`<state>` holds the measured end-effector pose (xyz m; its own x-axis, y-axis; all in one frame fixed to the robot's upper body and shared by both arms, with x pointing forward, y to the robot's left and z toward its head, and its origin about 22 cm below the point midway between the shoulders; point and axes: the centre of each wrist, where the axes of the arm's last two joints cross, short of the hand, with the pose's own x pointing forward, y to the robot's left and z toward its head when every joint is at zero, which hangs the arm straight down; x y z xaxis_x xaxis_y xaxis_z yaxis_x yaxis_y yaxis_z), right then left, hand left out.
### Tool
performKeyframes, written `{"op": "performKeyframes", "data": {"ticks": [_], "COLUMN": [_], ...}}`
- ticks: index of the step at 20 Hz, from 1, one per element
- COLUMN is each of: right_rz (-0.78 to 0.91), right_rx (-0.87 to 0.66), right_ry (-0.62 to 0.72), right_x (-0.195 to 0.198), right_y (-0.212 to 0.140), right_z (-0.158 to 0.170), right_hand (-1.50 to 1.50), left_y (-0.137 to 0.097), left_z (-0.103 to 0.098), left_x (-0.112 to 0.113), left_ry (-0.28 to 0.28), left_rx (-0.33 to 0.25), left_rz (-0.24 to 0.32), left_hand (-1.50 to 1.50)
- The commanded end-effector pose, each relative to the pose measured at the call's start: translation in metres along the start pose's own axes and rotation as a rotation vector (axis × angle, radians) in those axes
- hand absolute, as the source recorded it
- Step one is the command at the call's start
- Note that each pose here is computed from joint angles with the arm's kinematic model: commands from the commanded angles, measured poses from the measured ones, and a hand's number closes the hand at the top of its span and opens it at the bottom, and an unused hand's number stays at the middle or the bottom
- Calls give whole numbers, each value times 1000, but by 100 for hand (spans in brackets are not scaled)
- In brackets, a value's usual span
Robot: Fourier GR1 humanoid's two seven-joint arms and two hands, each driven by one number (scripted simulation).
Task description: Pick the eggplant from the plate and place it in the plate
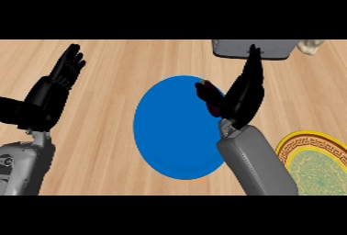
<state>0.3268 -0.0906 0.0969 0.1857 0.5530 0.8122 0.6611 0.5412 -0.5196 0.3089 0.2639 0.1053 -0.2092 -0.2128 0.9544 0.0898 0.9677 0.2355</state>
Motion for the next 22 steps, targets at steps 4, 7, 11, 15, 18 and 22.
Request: {"op": "performKeyframes", "data": {"ticks": [4, 7, 11, 15, 18, 22], "right_rz": [-264, -300, -324, -280, -260, -245], "right_rx": [-97, -138, -140, -139, -160, -161], "right_ry": [181, 193, 174, 161, 176, 188], "right_x": [-4, -25, -37, -45, -67, -75], "right_y": [-11, -28, -57, -103, -117, -150], "right_z": [19, 33, 63, 94, 119, 155], "right_hand": [-150, -150, -150, -150, -150, -150], "left_y": [14, 18, 19, 38, 18, 33], "left_z": [6, 13, 20, 21, 20, 17], "left_x": [-6, -9, -17, -14, 1, -8], "left_ry": [22, 30, 47, 40, 30, 25], "left_rx": [39, 67, 64, 70, 84, 62], "left_rz": [-11, -19, 1, -24, -7, -19], "left_hand": [0, 0, 0, 0, 0, 0]}}
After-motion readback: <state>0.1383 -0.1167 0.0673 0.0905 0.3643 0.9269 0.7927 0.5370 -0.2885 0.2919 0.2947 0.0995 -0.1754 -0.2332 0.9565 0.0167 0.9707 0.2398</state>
